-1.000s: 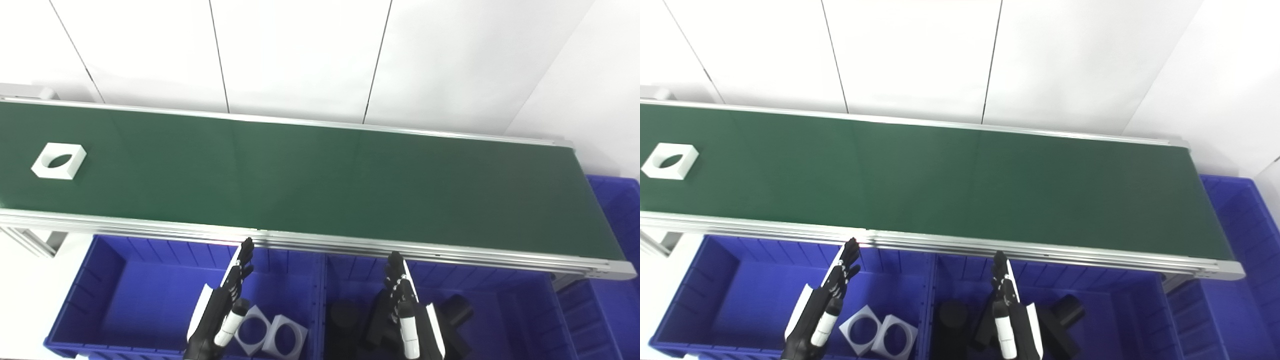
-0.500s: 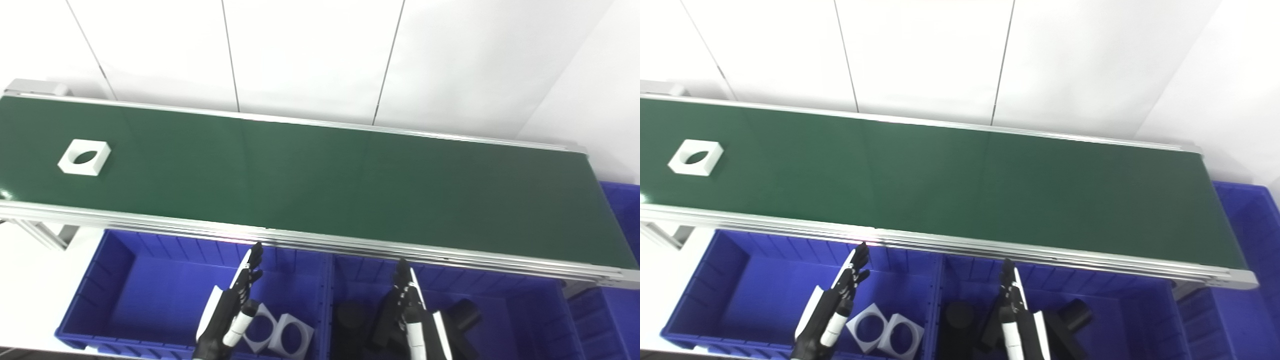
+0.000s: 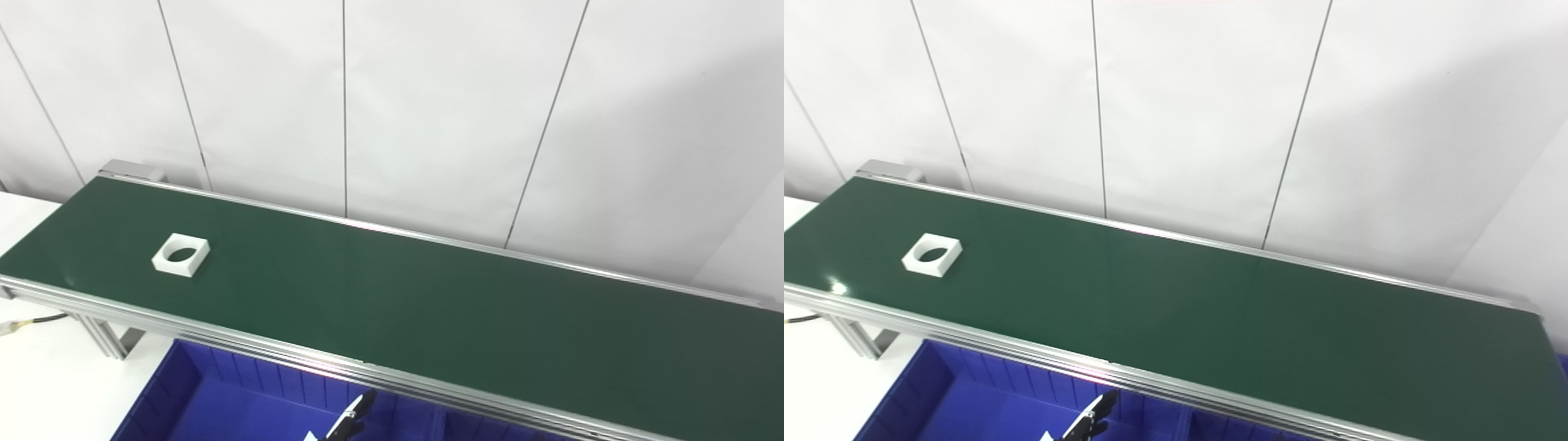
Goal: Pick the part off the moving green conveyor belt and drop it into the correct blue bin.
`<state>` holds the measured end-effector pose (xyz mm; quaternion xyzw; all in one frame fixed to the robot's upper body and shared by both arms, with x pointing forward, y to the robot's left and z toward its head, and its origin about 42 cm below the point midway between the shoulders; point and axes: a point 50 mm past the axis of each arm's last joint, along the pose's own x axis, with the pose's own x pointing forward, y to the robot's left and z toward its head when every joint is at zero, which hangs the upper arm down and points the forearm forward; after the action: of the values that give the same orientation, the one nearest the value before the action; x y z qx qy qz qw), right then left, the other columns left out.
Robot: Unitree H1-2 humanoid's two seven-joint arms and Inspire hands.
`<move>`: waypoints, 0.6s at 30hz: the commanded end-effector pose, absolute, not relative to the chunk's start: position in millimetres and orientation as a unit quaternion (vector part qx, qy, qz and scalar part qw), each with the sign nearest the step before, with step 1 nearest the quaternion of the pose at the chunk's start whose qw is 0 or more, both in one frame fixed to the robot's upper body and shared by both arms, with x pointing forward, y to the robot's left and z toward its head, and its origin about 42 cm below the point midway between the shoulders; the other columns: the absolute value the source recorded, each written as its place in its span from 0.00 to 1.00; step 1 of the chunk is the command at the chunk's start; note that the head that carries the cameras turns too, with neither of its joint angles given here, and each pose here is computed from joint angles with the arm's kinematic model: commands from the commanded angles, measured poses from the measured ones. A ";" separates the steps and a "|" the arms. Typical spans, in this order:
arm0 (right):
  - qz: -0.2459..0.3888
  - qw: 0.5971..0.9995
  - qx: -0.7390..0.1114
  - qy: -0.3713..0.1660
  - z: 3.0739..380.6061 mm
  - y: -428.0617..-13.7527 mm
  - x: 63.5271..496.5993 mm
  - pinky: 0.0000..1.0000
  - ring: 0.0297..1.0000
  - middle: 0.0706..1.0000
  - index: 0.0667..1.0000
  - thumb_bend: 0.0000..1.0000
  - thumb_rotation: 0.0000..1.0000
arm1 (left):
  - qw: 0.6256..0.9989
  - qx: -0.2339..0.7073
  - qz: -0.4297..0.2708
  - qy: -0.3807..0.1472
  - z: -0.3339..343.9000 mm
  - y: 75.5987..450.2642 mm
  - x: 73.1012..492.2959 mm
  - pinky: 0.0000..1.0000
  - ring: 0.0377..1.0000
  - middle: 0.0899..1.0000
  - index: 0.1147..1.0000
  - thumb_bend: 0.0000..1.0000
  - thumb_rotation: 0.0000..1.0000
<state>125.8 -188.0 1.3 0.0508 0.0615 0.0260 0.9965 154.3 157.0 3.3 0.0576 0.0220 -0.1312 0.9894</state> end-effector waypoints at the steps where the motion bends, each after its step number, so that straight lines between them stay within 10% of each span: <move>1: 0.029 0.997 0.062 0.025 8.8 -185.7 131.8 1.00 1.00 1.00 1.00 0.62 1.00 | 0.990 0.051 -0.130 -0.007 9.0 156.6 161.2 0.93 0.97 0.97 0.94 0.77 0.97; 18: 0.024 0.995 0.089 0.028 2.0 -189.0 135.8 1.00 1.00 1.00 1.00 0.53 1.00 | 0.990 0.057 -0.126 -0.002 4.4 153.6 161.9 0.90 0.94 0.94 0.90 0.77 0.94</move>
<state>131.0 -192.6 -5.4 0.0841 0.0636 0.0194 0.9942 155.8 155.8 -3.3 0.0636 0.0300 -0.1284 0.9892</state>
